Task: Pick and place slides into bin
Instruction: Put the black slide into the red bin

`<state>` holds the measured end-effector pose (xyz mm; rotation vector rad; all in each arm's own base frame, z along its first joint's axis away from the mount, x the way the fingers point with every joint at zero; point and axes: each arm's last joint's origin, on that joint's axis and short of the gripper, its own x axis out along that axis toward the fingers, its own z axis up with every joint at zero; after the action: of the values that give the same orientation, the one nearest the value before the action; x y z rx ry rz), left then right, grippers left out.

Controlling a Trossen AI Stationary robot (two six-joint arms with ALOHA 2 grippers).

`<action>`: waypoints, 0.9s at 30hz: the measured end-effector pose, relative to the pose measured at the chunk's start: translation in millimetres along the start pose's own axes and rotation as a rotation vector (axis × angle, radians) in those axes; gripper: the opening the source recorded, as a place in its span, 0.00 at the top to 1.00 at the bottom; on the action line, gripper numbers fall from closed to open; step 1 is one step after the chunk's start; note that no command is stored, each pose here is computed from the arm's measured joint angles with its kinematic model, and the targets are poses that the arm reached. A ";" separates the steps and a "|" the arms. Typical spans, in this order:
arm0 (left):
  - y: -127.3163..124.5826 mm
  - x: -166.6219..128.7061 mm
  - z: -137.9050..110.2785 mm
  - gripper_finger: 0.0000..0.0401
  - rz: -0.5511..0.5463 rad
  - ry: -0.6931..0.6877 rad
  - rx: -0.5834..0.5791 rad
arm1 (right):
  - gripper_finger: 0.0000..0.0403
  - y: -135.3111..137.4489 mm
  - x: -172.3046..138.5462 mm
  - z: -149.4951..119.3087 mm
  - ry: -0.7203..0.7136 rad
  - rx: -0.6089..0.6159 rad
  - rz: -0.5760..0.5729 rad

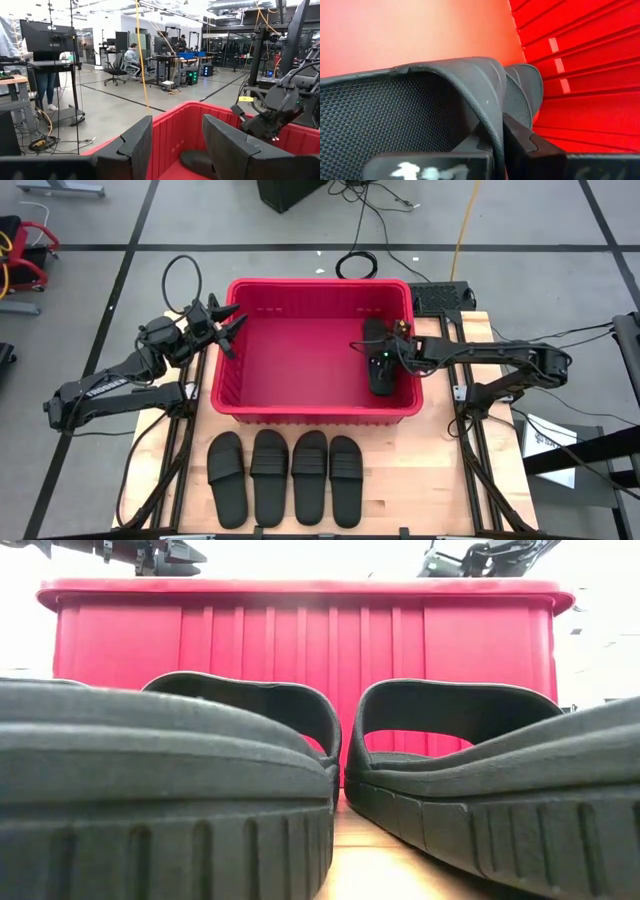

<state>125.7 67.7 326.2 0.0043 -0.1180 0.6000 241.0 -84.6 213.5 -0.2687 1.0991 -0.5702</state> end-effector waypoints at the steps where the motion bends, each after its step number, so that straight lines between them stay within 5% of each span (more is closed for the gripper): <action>1: 0.0 0.0 0.2 0.55 0.000 -0.002 0.005 | 0.98 0.0 -0.6 0.3 -0.001 0.007 0.010; 27: 0.0 0.0 -0.4 0.55 0.001 0.005 0.013 | 0.97 -3.1 -5.7 -1.7 0.054 0.068 0.042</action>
<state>125.7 67.8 325.7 0.0158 -0.1095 0.6020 236.7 -83.8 218.6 -0.1716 1.1325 -0.5795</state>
